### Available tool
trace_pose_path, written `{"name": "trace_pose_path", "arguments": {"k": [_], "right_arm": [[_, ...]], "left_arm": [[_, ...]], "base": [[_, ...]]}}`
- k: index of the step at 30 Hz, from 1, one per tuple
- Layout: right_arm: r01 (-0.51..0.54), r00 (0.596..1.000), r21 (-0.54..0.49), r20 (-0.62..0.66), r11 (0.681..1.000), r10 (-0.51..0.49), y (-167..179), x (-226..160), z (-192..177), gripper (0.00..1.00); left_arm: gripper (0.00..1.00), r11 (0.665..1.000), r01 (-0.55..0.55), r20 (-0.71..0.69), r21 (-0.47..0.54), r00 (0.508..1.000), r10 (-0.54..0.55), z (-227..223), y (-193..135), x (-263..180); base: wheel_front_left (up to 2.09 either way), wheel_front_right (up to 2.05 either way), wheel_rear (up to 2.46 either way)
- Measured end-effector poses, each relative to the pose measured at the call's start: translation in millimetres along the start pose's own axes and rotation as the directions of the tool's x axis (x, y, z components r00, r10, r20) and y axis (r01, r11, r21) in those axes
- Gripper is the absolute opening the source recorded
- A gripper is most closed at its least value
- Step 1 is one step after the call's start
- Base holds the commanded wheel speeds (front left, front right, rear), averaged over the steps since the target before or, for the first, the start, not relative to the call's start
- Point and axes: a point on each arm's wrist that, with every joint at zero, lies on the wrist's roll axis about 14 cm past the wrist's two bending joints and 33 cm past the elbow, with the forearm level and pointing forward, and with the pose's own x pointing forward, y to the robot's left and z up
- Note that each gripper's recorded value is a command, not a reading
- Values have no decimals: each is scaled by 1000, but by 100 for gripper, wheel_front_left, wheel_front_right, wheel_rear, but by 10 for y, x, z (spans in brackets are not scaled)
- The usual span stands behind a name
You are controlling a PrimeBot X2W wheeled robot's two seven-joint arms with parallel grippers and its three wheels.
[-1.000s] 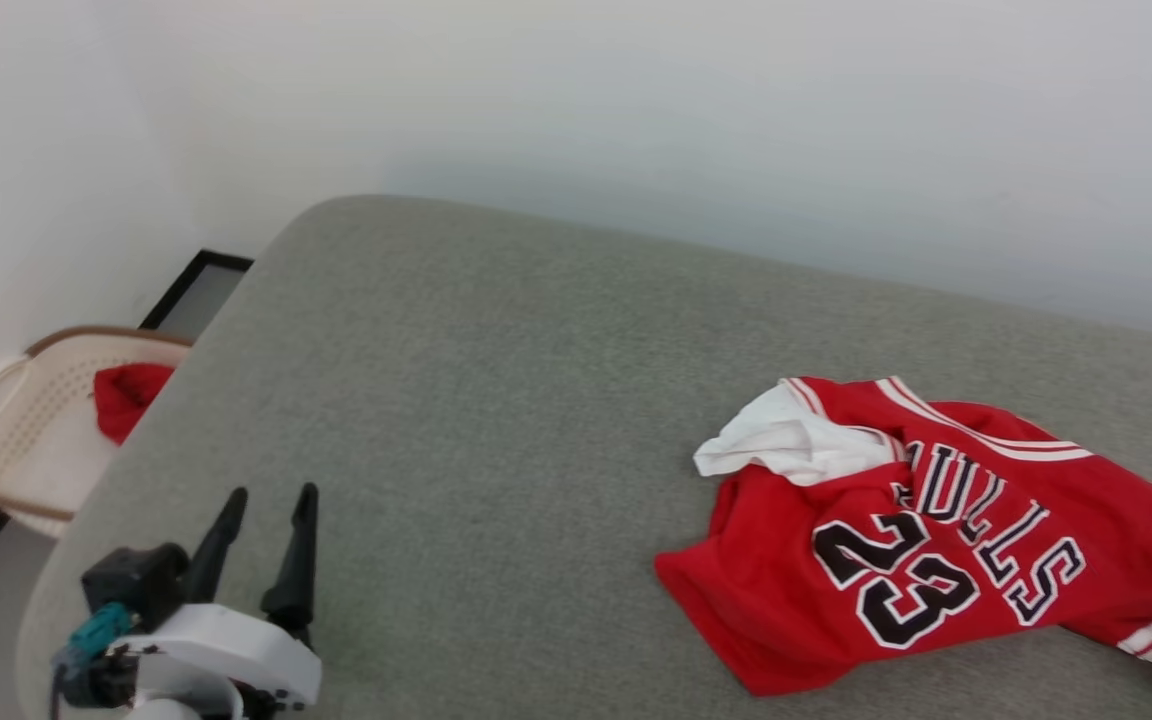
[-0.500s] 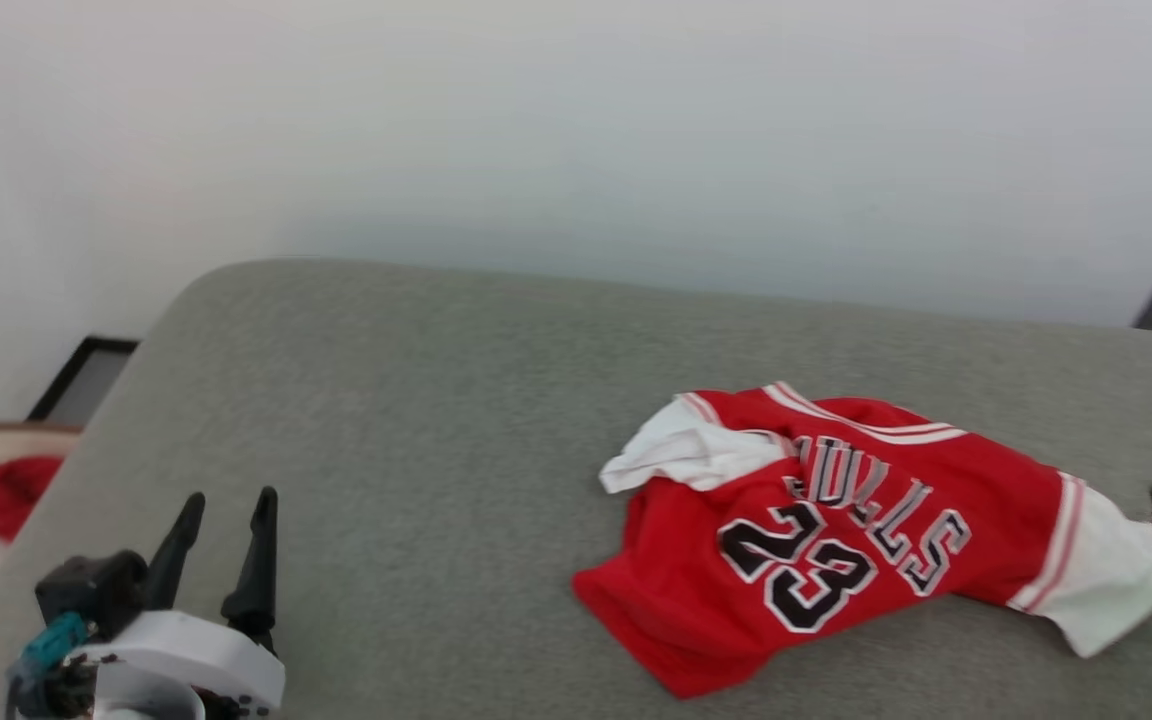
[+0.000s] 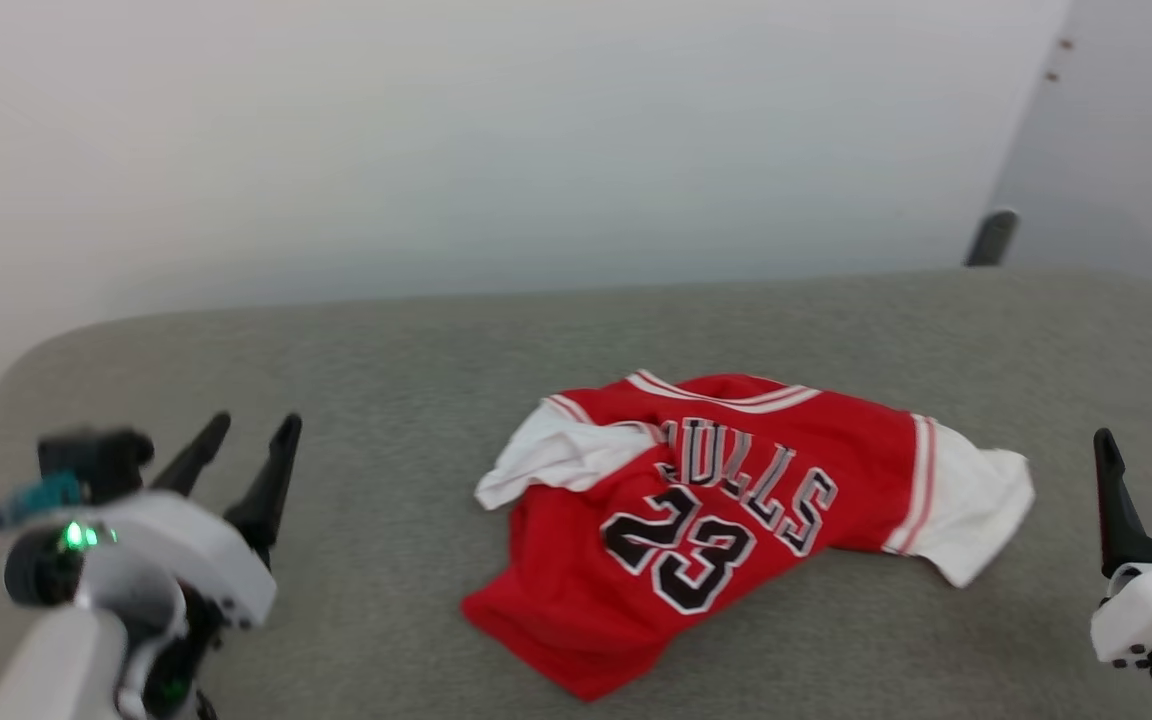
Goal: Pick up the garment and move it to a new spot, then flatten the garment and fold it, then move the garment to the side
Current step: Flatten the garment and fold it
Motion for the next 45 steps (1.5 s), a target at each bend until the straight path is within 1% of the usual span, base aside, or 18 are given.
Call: {"name": "trace_pose_path", "arguments": {"k": [2,5,6,11,13,17,23,28,33,37,39,41,42,44,45], "right_arm": [[22,999,7,25,1000,-22,-40,-72,43,100],[55,998,16,42,998,-56,-104,-172,60,100],[67,997,22,45,998,-67,-123,-201,63,100],[107,993,32,45,994,-108,-199,-285,34,100],[119,992,37,28,992,-120,-216,-293,-24,100],[151,989,31,0,988,-151,-301,-315,-136,100],[188,982,26,-33,982,-187,-393,-312,-264,100],[210,976,13,-59,978,-209,-450,-308,-349,100],[220,973,2,-79,976,-219,-476,-297,-411,100],[214,973,-4,-82,977,-214,-460,-237,-422,100],[213,973,-4,-84,977,-213,-457,-231,-431,100],[212,973,-5,-89,977,-212,-449,-222,-449,100],[211,973,-5,-90,977,-211,-446,-213,-454,100],[209,974,-5,-91,978,-209,-439,-193,-459,100],[208,974,-4,-92,978,-208,-436,-187,-466,100]], "left_arm": [[100,999,42,-38,-12,998,-42,43,-101,140],[100,994,103,-136,-38,985,-108,11,-273,333],[100,992,122,-175,-34,977,-126,-17,-324,388],[100,980,182,-315,-79,928,-198,-108,-512,676],[100,976,186,-380,-111,900,-214,-237,-547,766],[100,970,208,-505,-125,829,-243,-507,-657,920],[100,971,190,-686,-146,687,-238,-1061,-683,987],[100,971,173,-759,-167,606,-239,-1385,-710,1012],[100,975,149,-803,-166,553,-222,-1605,-671,1019],[100,972,135,-821,-190,521,-233,-1717,-688,1024],[100,971,136,-824,-195,515,-238,-1735,-712,1026],[100,968,124,-830,-217,499,-250,-1775,-735,1019],[98,966,118,-832,-232,491,-260,-1794,-756,1014],[42,959,103,-832,-264,479,-280,-1817,-790,1007],[0,956,99,-832,-274,474,-288,-1825,-806,1005]], "base": [[0,0,0],[0,0,0],[0,0,0],[0,0,0],[0,0,0],[0,0,0],[0,0,0],[0,0,0],[0,0,0],[0,0,0],[0,0,0],[0,0,0],[0,0,0],[0,0,0],[0,0,0]]}}
